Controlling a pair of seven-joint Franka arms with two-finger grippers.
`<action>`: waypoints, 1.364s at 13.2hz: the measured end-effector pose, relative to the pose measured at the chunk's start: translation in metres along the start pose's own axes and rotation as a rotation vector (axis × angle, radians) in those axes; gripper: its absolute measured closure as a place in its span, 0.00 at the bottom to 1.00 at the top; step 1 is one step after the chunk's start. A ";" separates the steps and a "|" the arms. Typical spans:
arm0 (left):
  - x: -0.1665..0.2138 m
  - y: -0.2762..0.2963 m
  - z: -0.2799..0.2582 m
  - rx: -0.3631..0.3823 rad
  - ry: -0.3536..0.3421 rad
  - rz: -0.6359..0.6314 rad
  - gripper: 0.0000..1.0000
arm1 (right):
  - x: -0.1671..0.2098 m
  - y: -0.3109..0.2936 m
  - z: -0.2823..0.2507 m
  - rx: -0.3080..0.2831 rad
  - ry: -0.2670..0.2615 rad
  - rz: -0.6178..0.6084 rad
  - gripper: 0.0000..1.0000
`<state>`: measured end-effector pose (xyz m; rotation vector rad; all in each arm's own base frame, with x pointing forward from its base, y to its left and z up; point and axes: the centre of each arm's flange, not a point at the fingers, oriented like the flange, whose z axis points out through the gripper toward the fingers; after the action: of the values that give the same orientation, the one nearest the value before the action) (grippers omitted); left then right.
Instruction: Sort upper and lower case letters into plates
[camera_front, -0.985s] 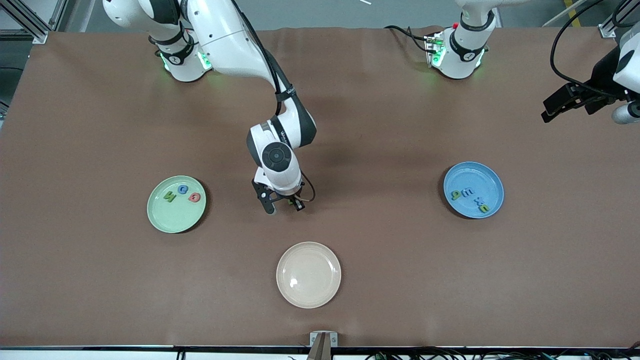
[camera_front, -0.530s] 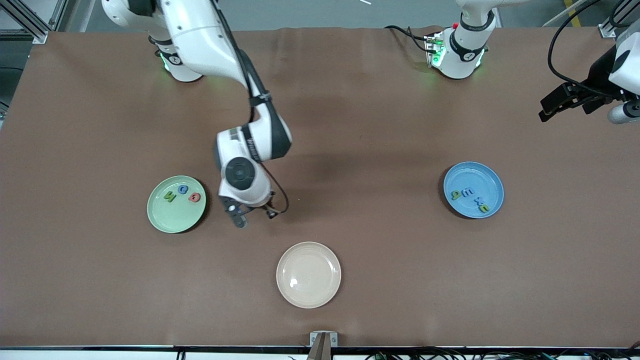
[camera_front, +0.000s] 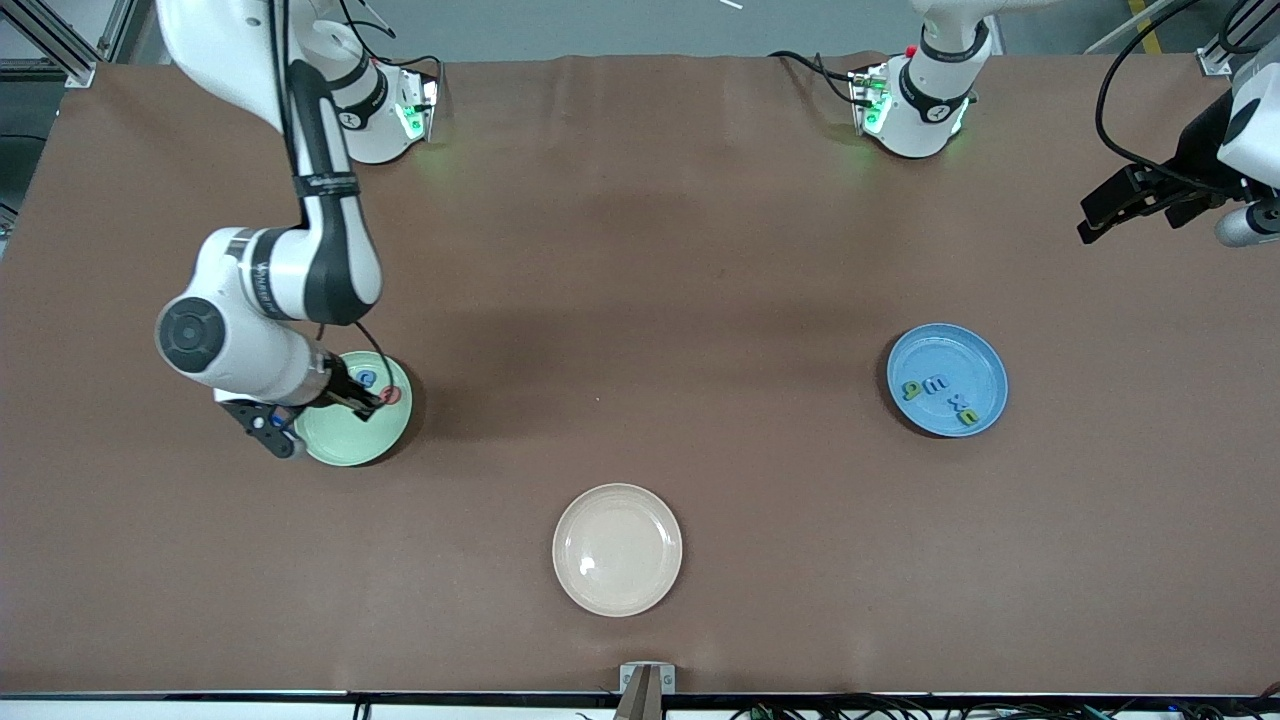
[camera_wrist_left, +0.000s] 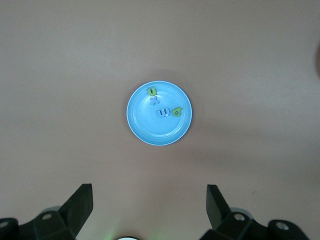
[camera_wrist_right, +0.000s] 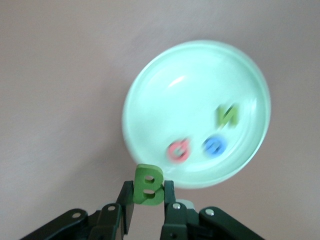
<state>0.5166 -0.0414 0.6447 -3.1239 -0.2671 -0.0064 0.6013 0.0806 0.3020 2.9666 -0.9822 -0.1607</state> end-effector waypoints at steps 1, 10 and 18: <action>0.000 0.000 0.000 0.000 0.001 0.000 0.00 | 0.008 0.021 0.014 0.000 0.025 -0.024 0.72; 0.000 0.000 -0.003 -0.001 0.006 0.009 0.00 | 0.005 0.041 0.087 0.052 0.083 -0.027 0.72; 0.000 0.000 -0.008 -0.004 0.017 0.009 0.00 | 0.017 0.037 0.114 0.050 0.069 -0.036 0.72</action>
<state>0.5168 -0.0410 0.6528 -3.1274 -0.2526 -0.0333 0.5811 0.0430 0.1882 3.0135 -0.9388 -0.0341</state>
